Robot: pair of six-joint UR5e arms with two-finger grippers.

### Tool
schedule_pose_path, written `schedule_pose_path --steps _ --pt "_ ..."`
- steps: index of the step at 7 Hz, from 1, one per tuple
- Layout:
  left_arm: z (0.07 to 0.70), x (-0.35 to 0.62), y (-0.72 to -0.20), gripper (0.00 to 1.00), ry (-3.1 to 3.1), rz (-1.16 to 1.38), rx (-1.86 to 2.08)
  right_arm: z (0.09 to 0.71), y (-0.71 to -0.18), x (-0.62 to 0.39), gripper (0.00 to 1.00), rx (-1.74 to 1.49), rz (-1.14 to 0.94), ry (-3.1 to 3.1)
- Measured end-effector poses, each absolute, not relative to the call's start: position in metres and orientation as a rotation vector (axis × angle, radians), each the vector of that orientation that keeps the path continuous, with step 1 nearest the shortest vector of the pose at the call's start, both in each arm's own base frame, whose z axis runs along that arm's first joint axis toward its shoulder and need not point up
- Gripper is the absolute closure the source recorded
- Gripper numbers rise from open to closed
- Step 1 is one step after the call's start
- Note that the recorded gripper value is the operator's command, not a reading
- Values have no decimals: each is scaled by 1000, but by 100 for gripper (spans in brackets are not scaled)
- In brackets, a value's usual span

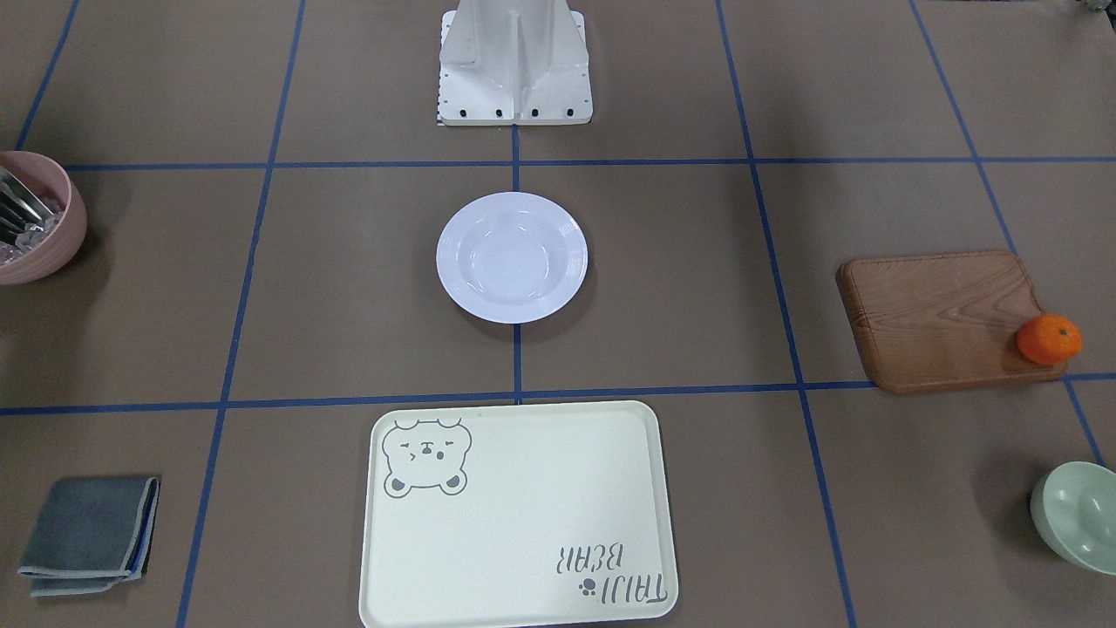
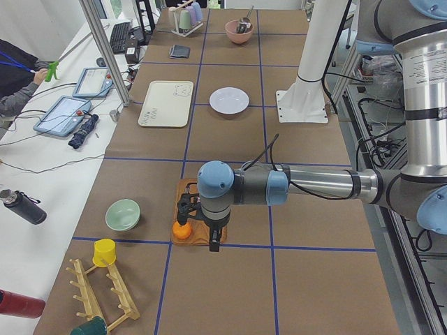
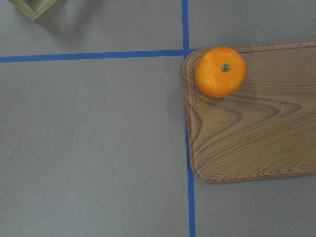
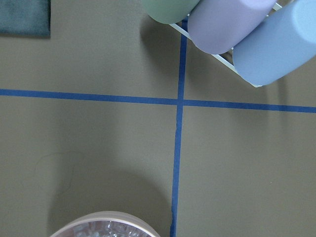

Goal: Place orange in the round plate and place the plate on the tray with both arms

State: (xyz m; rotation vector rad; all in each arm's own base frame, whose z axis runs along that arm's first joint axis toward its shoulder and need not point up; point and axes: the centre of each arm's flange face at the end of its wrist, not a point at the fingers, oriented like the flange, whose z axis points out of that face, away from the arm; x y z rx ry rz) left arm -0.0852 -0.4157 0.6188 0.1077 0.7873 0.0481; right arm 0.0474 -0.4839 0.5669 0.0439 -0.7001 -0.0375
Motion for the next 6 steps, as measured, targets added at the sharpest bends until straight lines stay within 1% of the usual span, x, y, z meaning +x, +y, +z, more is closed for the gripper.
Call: schedule_pose_path --steps 2,3,5,6 --pt "603 -86 -424 1 778 97 235 547 -494 46 0 144 -76 -702" --pt "595 -86 -429 1 770 127 314 537 -502 45 0 253 -116 -702" --pt "575 -88 -466 1 753 201 493 540 -509 44 0 431 -184 -711" --pt "575 -88 -480 1 751 218 528 543 -509 43 0 464 -199 -717"
